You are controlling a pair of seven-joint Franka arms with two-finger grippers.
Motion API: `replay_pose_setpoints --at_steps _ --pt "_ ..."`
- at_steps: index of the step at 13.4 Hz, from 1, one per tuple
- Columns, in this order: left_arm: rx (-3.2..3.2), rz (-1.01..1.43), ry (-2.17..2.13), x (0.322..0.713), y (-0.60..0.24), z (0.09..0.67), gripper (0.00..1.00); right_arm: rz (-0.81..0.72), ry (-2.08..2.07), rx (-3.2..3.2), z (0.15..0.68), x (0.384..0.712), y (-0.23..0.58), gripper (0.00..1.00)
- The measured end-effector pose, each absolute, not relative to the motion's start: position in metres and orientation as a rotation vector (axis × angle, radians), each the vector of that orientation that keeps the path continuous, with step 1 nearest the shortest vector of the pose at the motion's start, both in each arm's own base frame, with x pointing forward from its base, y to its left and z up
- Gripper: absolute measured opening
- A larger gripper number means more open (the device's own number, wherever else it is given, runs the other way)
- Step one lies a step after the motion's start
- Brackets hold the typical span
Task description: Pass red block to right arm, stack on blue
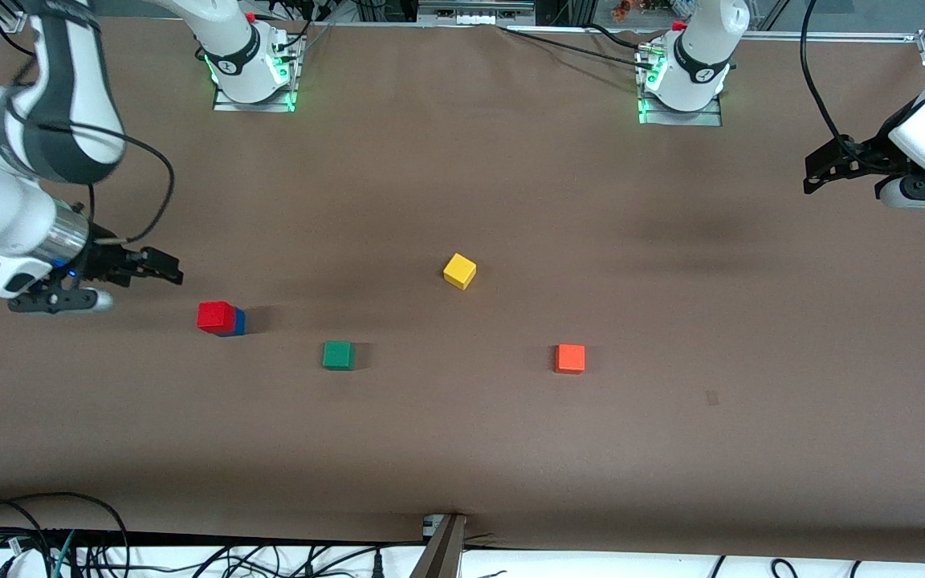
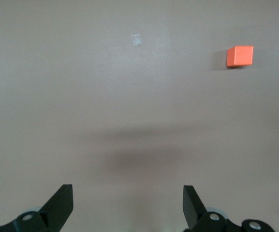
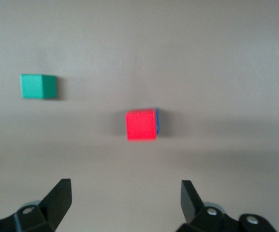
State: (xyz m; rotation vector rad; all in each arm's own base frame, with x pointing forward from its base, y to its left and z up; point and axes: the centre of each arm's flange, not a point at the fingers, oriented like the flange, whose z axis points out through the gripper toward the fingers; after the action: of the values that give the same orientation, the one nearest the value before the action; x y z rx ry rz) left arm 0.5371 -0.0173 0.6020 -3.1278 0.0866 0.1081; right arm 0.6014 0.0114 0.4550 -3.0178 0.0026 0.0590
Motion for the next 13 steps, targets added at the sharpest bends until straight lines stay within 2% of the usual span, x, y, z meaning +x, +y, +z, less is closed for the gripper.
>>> replay_pose_setpoints --at_steps 2,6,10,13 --pt "-3.128 0.108 0.087 0.537 -0.017 0.602 1.00 0.087 0.023 -3.040 0.499 0.593 0.009 1.00" --pt "-3.128 0.108 0.087 0.537 -0.017 0.602 1.00 0.020 0.017 -3.089 0.578 0.589 -0.006 1.00" --pt "-3.128 0.109 0.088 0.537 -0.018 0.602 1.00 0.110 0.043 -3.082 0.584 0.575 -0.009 1.00" --pt "-3.128 0.109 0.088 0.537 -0.018 0.602 1.00 0.123 0.055 -3.081 0.590 0.558 -0.006 1.00"
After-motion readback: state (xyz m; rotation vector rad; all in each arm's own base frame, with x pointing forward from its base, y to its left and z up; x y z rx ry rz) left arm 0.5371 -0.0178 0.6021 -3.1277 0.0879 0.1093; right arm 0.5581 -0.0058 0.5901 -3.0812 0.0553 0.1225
